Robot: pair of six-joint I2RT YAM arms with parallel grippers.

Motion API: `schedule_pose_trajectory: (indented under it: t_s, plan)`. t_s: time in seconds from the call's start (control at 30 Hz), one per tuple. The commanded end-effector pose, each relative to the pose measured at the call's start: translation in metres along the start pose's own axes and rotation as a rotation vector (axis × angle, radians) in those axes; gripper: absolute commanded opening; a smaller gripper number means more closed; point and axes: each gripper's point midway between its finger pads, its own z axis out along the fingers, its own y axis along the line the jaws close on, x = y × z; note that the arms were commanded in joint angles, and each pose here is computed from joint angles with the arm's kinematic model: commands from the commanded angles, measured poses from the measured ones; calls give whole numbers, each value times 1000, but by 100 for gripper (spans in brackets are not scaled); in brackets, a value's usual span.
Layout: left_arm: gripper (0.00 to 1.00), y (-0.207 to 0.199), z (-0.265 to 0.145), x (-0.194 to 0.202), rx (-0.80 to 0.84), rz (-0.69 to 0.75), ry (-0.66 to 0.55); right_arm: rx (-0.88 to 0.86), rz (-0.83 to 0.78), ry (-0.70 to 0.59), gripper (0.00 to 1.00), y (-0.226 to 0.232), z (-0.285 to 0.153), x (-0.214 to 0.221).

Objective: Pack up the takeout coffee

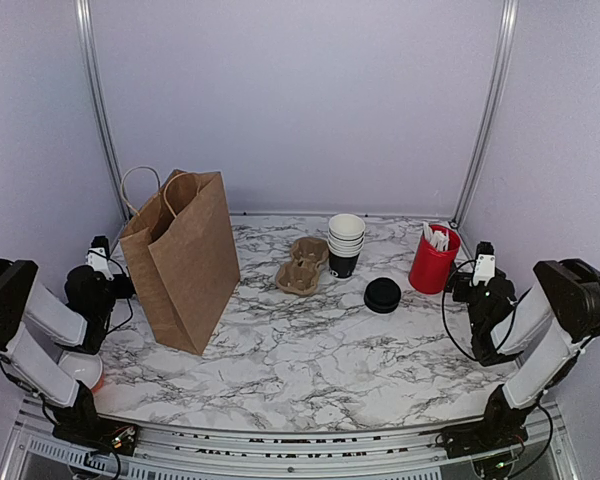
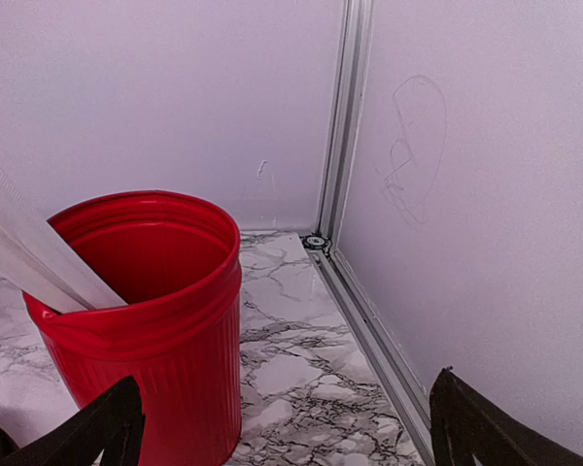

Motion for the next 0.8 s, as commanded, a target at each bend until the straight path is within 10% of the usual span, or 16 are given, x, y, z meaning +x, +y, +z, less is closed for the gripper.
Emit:
schedule_pose_trajectory:
  t_s: [0.0,0.77]
  plan:
    - [99,0,4,-1,2,1,5,-2,-3,-17,100,1,3,-6]
    - [99,2,4,-1,-3,-7,6,-5,-2,-15,100,2,3,-5]
